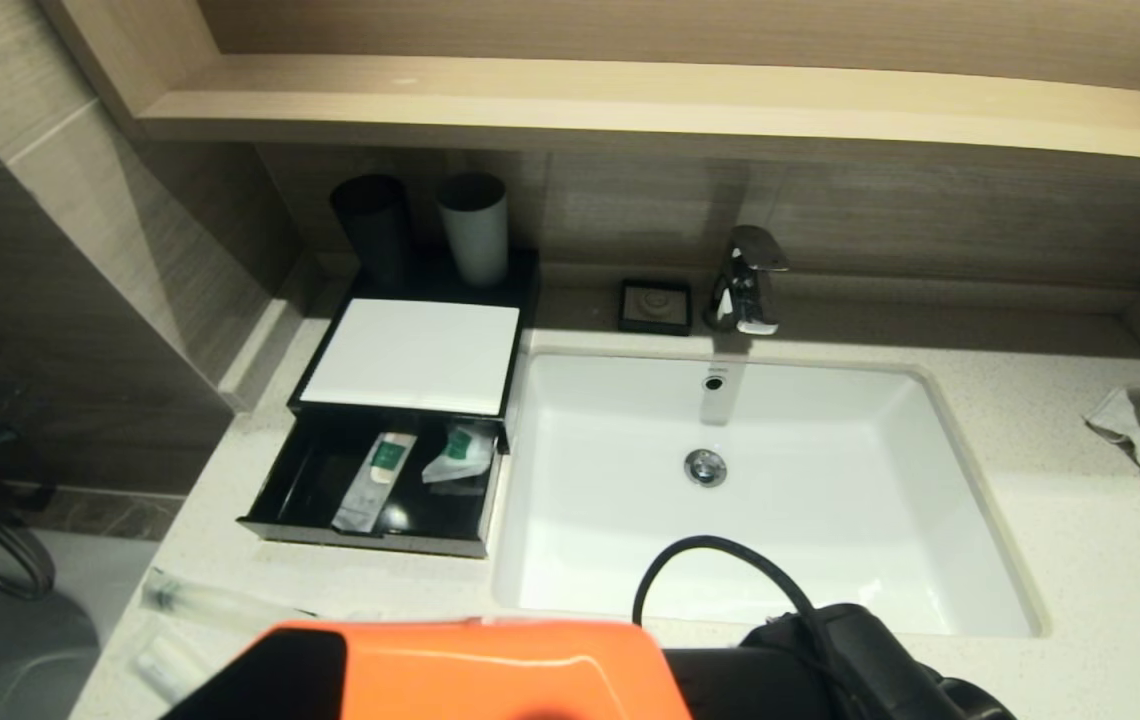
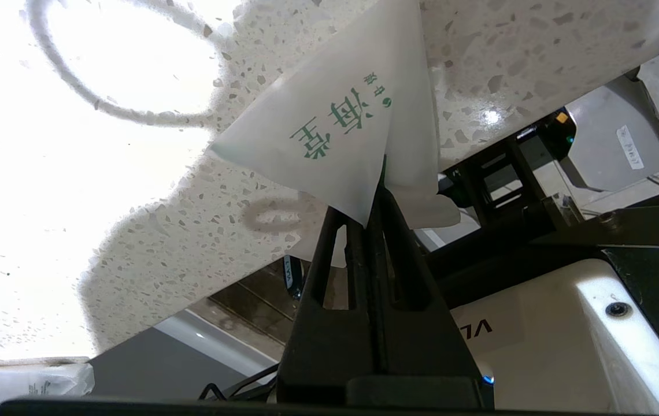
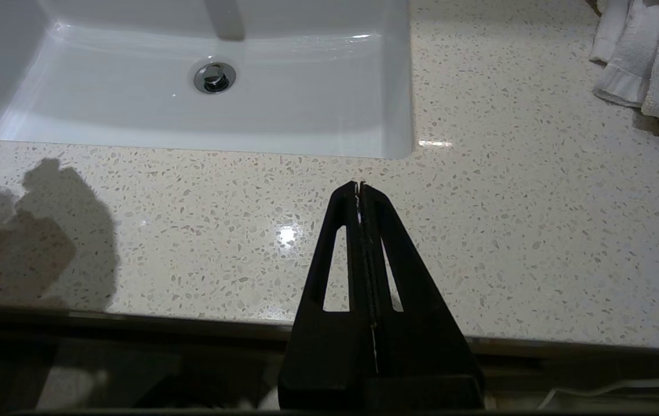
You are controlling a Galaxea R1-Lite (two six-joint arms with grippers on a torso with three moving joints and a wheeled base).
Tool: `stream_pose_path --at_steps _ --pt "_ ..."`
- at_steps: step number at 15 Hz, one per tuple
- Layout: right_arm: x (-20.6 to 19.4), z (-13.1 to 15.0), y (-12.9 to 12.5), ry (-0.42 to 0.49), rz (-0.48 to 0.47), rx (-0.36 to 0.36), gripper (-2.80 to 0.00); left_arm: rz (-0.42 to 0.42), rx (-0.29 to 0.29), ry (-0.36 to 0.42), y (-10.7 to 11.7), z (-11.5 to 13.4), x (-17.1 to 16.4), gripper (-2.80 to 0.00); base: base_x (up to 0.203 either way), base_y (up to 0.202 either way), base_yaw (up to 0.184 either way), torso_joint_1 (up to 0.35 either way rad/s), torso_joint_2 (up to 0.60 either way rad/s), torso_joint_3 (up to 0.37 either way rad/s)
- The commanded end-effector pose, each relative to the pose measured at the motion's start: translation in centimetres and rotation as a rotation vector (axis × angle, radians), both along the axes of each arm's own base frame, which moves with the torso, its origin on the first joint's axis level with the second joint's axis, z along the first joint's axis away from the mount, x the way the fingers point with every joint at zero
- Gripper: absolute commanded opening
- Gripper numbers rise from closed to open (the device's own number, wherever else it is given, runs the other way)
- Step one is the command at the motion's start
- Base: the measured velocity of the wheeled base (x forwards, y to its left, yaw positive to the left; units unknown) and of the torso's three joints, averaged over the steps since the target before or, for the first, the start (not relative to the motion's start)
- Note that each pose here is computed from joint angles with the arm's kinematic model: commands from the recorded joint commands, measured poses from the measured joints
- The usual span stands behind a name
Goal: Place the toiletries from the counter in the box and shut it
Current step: Pick up the bathroom toiletry
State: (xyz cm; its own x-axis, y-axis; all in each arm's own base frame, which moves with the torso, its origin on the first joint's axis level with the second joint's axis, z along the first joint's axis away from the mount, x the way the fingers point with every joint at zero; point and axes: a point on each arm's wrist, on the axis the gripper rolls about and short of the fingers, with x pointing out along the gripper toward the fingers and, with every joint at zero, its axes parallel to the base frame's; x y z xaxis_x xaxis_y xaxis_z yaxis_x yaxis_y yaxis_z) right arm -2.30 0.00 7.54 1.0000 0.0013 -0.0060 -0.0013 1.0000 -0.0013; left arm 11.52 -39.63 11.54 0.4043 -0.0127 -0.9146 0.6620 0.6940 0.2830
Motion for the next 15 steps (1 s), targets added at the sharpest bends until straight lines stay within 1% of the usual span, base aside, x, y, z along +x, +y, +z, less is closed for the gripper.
stream_pose_path --at_steps 1,5,12,15 --pt "0.0 0.0 0.0 0.0 0.0 0.0 -2.8 0.01 0.009 -0.001 0.1 -0.1 0.0 -2.8 0.0 0.0 0.0 0.0 0.0 0.0" --pt "0.0 0.0 0.0 0.0 0.0 0.0 -2.8 0.024 0.009 -0.001 0.3 -0.1 0.6 -2.8 0.0 0.0 0.0 0.0 0.0 0.0" --pt "0.0 0.0 0.0 0.0 -0.001 0.0 -2.8 0.121 0.004 -0.013 1.6 0.1 4.3 -2.8 0.0 0.0 0.0 0.0 0.0 0.0" --pt "0.0 0.0 0.0 0.0 0.0 0.0 -2.8 0.147 0.003 -0.013 2.0 0.1 5.2 -2.8 0.0 0.0 0.0 0.0 0.0 0.0"
